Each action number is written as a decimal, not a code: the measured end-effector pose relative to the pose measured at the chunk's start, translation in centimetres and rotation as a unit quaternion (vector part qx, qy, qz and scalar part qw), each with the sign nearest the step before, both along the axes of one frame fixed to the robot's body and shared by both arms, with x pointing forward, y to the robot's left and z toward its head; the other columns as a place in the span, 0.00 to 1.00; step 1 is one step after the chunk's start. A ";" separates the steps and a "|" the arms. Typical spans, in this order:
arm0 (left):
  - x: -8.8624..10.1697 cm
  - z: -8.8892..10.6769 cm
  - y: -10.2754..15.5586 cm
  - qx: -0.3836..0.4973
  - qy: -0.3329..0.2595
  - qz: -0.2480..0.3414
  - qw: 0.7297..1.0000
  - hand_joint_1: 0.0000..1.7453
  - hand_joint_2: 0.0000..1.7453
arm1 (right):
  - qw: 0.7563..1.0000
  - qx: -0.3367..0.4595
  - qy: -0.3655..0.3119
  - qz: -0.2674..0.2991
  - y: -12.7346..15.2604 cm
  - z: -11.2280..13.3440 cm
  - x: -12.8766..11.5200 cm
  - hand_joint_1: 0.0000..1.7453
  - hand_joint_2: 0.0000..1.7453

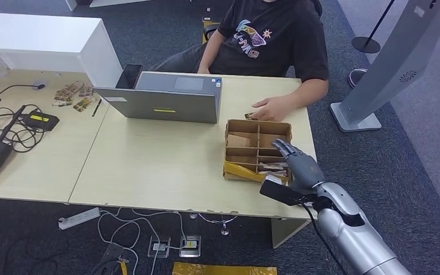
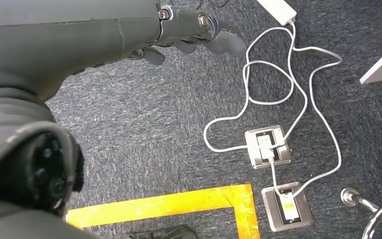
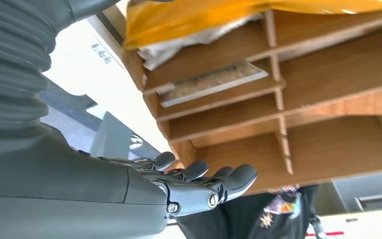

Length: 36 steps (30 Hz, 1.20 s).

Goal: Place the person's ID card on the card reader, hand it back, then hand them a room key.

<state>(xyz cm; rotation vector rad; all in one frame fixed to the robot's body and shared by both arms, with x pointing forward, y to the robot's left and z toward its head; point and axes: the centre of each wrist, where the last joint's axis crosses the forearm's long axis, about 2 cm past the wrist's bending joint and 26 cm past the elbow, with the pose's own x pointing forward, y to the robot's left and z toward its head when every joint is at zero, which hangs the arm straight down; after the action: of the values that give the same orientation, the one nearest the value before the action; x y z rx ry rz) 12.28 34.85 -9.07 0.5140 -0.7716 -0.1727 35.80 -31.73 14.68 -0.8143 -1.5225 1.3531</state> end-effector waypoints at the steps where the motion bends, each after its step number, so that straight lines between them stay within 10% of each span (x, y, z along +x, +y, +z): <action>1: 0.1 0.0 0.0 0.000 -0.001 0.000 1.000 0.00 0.00 | 1.000 0.001 -0.004 0.004 0.2 0.2 0.1 0.00 1.00; 36: 0.4 0.1 -0.3 -0.004 -0.004 0.003 1.000 0.00 0.00 | 1.000 0.009 -0.008 0.013 1.8 0.5 0.6 0.00 1.00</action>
<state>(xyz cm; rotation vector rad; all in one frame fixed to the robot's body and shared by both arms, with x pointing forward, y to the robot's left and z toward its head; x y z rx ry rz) 12.70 34.58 -8.99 0.5094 -0.7783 -0.1625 36.43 -29.92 15.16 -0.7979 -1.5597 1.3529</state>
